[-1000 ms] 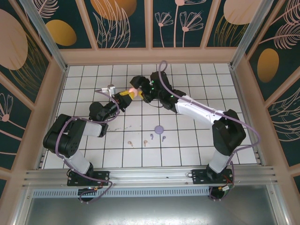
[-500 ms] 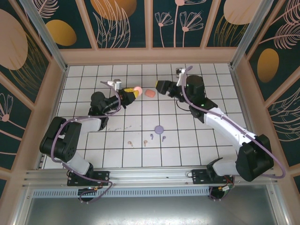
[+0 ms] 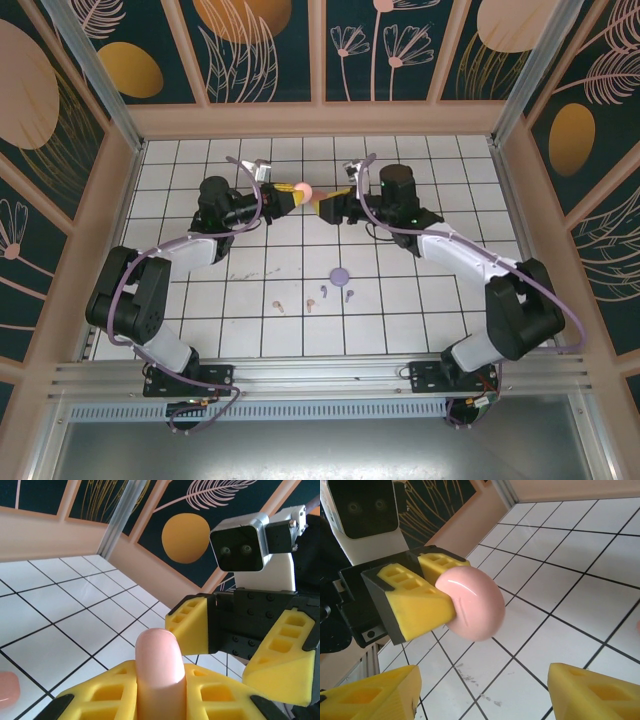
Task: Insert wireless bluetooth earbuds into charging case
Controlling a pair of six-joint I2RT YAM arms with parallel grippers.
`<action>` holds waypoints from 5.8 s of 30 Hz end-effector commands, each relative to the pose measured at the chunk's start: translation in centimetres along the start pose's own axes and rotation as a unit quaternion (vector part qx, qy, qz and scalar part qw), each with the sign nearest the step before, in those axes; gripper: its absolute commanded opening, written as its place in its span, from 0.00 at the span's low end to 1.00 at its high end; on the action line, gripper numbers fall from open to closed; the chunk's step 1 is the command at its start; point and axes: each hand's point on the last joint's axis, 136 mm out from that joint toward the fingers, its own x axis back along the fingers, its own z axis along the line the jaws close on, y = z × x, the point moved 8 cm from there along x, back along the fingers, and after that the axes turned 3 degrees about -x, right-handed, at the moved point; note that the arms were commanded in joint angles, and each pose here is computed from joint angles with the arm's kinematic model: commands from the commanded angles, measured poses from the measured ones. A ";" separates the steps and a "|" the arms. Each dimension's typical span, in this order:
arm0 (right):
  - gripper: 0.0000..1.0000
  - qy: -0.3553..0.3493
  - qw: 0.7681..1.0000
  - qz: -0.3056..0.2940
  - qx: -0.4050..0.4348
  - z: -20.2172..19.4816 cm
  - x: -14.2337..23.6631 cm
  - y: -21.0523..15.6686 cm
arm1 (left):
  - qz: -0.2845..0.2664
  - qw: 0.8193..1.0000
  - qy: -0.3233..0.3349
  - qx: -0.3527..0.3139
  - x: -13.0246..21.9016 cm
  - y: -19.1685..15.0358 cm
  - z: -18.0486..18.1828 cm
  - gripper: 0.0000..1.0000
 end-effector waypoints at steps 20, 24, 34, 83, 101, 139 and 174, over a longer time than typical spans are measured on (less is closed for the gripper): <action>0.50 -0.023 0.999 -0.046 -0.018 -4.6 -2.0 1.5 | 0.003 0.998 -0.046 -0.032 0.7 1.3 -2.7 0.00; 0.49 -0.023 0.998 -0.043 -0.030 -4.7 -1.6 1.2 | -0.001 0.998 -0.044 -0.036 1.0 1.2 -3.0 0.00; 0.47 0.066 0.997 -0.052 0.003 0.9 1.5 1.6 | -0.006 0.999 -0.045 -0.028 0.9 0.9 -2.7 0.00; 0.30 0.045 0.998 -0.033 -0.014 0.5 -1.8 0.4 | -0.014 0.998 -0.055 -0.036 0.5 1.5 -3.5 0.00; 0.22 0.048 0.998 -0.049 -0.009 0.8 -2.8 2.9 | -0.004 0.998 -0.061 -0.030 0.3 0.7 -3.5 0.00; 0.00 -0.218 0.963 0.083 0.133 -2.8 -1.1 7.0 | 0.083 0.987 0.078 -0.117 0.0 6.7 -2.8 0.80; 0.00 -0.119 0.956 0.163 0.212 -1.9 -3.3 6.0 | 0.267 0.961 -0.051 -0.052 -3.9 4.5 2.0 0.55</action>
